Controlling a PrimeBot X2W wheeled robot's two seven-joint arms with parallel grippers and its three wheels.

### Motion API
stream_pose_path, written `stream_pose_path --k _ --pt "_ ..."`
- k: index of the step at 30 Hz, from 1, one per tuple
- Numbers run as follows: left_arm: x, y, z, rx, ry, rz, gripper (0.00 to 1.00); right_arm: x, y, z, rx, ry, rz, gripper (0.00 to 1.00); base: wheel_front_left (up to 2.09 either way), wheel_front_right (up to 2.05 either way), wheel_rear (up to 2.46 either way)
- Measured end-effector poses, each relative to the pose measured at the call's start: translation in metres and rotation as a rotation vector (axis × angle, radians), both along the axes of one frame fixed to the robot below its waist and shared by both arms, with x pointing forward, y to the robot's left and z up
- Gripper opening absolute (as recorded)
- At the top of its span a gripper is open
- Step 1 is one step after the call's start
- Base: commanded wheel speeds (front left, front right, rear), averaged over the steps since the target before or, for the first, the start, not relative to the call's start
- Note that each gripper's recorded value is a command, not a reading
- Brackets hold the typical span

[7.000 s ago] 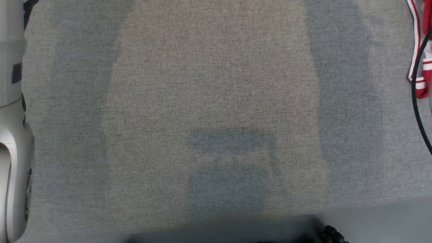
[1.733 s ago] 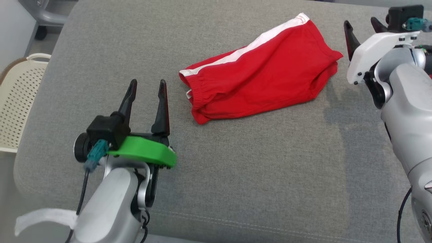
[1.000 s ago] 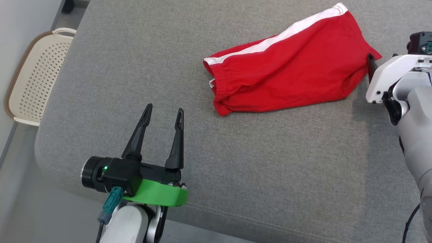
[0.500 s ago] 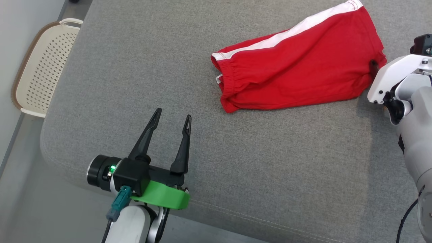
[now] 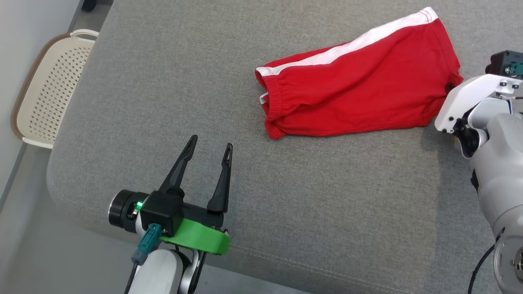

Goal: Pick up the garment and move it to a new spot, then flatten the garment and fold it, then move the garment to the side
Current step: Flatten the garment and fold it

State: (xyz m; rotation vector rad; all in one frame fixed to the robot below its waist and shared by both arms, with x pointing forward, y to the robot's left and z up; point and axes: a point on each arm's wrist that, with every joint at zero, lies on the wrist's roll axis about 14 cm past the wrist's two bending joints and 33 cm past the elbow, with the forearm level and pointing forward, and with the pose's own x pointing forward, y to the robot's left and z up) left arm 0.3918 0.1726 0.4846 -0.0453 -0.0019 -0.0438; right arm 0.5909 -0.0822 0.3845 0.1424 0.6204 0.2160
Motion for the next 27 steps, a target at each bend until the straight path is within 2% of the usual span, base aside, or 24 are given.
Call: stream_pose_path --k 12,27 --pt "-0.005 -0.014 0.004 -0.016 -0.013 -0.043 1.0 -0.028 0.003 0.014 0.058 -0.027 -0.038 0.0 0.0 0.0 0.0" --pt "-0.005 -0.037 0.014 -0.027 -0.045 -0.118 1.0 -0.066 -0.032 0.014 0.017 -0.023 -0.083 0.0 0.0 0.0 0.0"
